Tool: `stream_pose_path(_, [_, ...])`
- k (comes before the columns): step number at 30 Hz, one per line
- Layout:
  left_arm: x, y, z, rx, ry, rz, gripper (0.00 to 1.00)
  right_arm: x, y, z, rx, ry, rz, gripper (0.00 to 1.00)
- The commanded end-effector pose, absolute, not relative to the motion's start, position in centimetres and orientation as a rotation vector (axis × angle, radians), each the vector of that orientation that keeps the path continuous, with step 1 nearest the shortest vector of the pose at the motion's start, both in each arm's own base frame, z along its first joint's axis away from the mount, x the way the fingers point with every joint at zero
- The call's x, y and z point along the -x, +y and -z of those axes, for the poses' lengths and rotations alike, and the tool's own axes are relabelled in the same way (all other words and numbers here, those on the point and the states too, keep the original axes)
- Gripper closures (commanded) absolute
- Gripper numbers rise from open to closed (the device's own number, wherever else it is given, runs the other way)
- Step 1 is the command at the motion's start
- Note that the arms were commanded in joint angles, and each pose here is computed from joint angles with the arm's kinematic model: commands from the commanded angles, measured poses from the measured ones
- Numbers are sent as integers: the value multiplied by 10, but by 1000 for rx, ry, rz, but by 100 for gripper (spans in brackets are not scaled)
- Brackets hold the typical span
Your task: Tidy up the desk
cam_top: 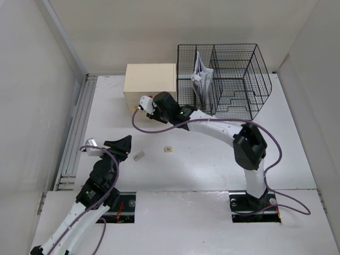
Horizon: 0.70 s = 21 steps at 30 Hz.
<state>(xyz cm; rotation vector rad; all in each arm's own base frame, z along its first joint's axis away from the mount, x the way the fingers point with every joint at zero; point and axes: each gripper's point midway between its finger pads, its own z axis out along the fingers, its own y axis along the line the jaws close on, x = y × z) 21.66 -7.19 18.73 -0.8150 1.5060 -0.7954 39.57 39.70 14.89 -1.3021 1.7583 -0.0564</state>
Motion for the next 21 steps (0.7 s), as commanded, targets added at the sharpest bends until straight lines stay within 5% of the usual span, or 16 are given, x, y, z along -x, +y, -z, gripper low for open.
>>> stream_pose_path(1, [-228, -105, -216, 709, 1419, 986, 63, -351, 414, -269, 1374, 1469, -244, 53])
stream_pose_path(4, [-240, -119, -218, 703, 1418, 1020, 97, -356, 393, -310, 1250, 1446, -166, 42])
stream_pose_path(6, [-257, -132, -197, 694, 1517, 978, 100, -367, 376, -333, 1148, 1447, -108, 43])
stream_pose_path(7, [-264, -138, -215, 675, 1466, 1029, 100, -367, 367, -347, 1107, 1445, -117, 50])
stream_pose_path(8, [-276, -148, -191, 651, 1561, 1021, 100, -364, 367, -352, 1109, 1432, -165, 73])
stream_pose_path(10, [-290, -153, -191, 635, 1567, 1067, 100, -368, 357, -357, 1075, 1445, -216, 86])
stream_pose_path(13, [-311, -156, -187, 634, 1556, 1159, 85, -366, 346, -363, 1071, 1437, -301, 91])
stream_pose_path(15, [-325, -155, -178, 648, 1567, 1182, 67, -368, 340, -363, 1076, 1435, -357, 90])
stream_pose_path(21, [-355, -164, -173, 620, 1584, 1181, 47, -364, 324, -370, 1062, 1434, -423, 87])
